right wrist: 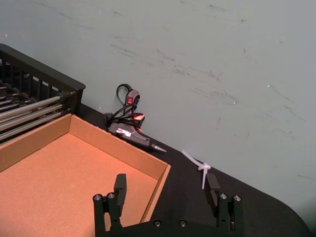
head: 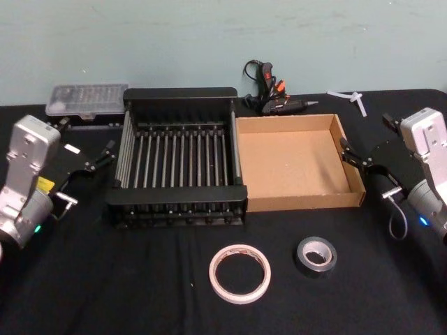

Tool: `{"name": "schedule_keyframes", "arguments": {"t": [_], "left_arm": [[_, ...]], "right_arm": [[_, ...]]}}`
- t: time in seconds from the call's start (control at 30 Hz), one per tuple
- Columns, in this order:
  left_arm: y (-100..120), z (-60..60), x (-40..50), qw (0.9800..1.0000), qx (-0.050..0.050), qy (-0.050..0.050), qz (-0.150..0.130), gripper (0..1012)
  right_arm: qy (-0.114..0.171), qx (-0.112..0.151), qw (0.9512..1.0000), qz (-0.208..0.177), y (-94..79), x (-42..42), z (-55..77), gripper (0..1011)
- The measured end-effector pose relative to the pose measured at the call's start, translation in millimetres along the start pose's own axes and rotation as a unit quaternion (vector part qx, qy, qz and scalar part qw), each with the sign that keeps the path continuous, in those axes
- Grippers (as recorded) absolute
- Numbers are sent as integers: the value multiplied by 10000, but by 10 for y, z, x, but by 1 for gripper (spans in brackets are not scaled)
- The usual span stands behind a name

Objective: Pick up the white tape and place it into the black box , Pick up the silver tape and place it into the brown box.

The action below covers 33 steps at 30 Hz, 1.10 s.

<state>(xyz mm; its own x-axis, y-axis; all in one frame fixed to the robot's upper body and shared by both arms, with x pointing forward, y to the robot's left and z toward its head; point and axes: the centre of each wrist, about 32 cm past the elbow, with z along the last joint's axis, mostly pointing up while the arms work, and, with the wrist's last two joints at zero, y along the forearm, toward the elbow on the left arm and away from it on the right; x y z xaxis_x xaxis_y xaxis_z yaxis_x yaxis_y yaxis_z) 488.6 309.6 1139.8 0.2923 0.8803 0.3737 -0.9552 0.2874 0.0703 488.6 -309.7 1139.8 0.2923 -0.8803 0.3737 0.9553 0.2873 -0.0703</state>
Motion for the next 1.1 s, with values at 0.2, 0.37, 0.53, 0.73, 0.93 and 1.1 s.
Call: {"name": "schedule_keyframes", "arguments": {"t": [0.2, 0.37, 0.53, 0.73, 0.93, 1.1], "left_arm": [[0, 0, 0, 10000, 0, 0, 0, 1001], [0, 0, 0, 10000, 0, 0, 0, 1001], [0, 0, 0, 10000, 0, 0, 0, 1001], [0, 0, 0, 10000, 0, -1, 0, 1001], [0, 0, 0, 10000, 0, 0, 0, 1001], [0, 0, 0, 10000, 0, -1, 0, 1001]], "right_arm": [[0, 0, 10000, 0, 0, 0, 0, 1002], [0, 0, 10000, 0, 0, 0, 0, 1002], [4, 2, 10000, -2, -1, 0, 0, 1002], [29, 44, 10000, 5, -16, 5, 18, 1002], [233, 90, 9996, 91, -69, 0, 73, 1002], [458, 32, 9987, 239, -155, -20, 166, 1002]]}}
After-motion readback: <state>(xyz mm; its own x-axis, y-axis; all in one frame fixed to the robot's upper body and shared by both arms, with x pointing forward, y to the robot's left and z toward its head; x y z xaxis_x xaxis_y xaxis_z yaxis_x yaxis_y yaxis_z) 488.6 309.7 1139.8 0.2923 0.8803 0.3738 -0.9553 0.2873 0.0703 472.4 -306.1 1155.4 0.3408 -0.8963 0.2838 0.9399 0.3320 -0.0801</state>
